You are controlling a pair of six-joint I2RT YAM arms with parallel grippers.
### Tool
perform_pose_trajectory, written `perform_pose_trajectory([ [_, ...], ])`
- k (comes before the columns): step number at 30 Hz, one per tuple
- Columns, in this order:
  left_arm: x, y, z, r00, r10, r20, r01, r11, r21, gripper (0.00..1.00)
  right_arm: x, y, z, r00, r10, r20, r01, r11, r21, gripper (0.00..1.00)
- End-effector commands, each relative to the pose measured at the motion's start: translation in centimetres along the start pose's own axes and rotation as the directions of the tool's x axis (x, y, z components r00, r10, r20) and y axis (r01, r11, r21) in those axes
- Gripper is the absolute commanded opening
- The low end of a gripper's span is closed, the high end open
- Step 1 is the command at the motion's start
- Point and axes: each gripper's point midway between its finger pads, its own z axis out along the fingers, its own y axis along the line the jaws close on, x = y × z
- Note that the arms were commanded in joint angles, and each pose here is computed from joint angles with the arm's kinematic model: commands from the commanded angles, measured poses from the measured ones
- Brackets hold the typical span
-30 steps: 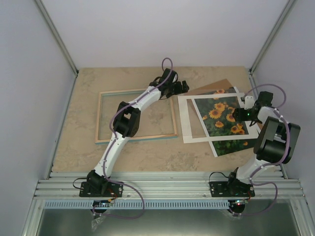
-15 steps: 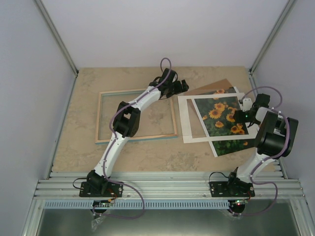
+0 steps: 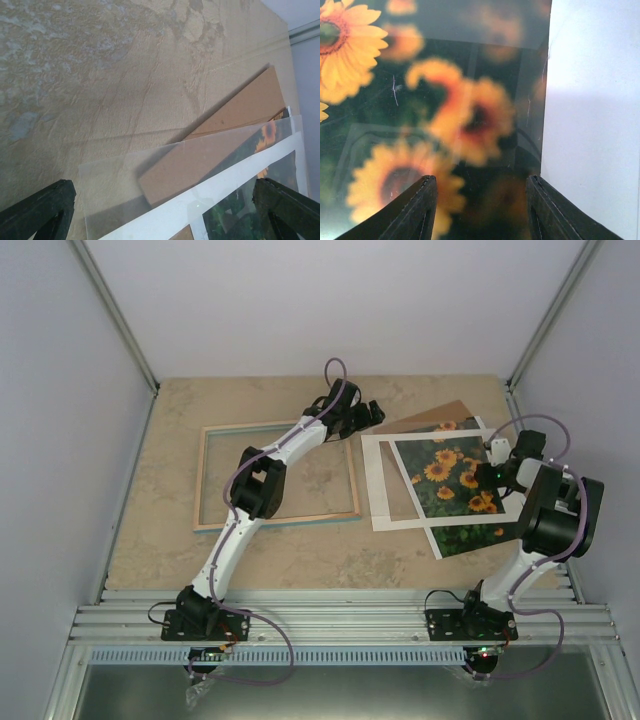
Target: Put the photo into the frame
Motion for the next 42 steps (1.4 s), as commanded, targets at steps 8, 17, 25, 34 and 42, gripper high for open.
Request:
perform_pose_trajectory([
  [8, 11.0, 9.4, 4.7, 0.935, -0.232, -0.269, 0.176, 0.96, -0.217, 0.99, 4.7, 2.3, 2.1, 0.983, -0.011, -0.184, 0.004, 0.999, -0.04, 0.47],
  [17, 4.2, 0.8, 3.5, 0.98, -0.106, -0.167, 0.138, 0.972, 0.19, 0.76, 4.7, 2.8, 2.4, 0.981, -0.03, -0.19, 0.02, 0.998, -0.053, 0.44],
  [25, -0.2, -4.0, -2.1, 1.0, -0.006, 0.028, -0.005, 0.925, 0.38, 0.3, 4.3, 3.1, 2.4, 0.983, -0.033, -0.183, 0.021, 0.998, -0.065, 0.43],
  [34, -1.6, -7.2, -5.8, 0.985, 0.112, 0.132, -0.159, 0.884, 0.439, 0.0, 3.3, 4.5, 1.3, 0.988, -0.04, -0.15, 0.015, 0.986, -0.163, 0.46],
  [42, -2.5, -12.9, -12.5, 0.952, 0.256, 0.166, -0.305, 0.765, 0.567, 0.0, -3.5, 5.2, -6.2, 0.995, -0.068, 0.079, 0.088, 0.95, -0.3, 0.69],
])
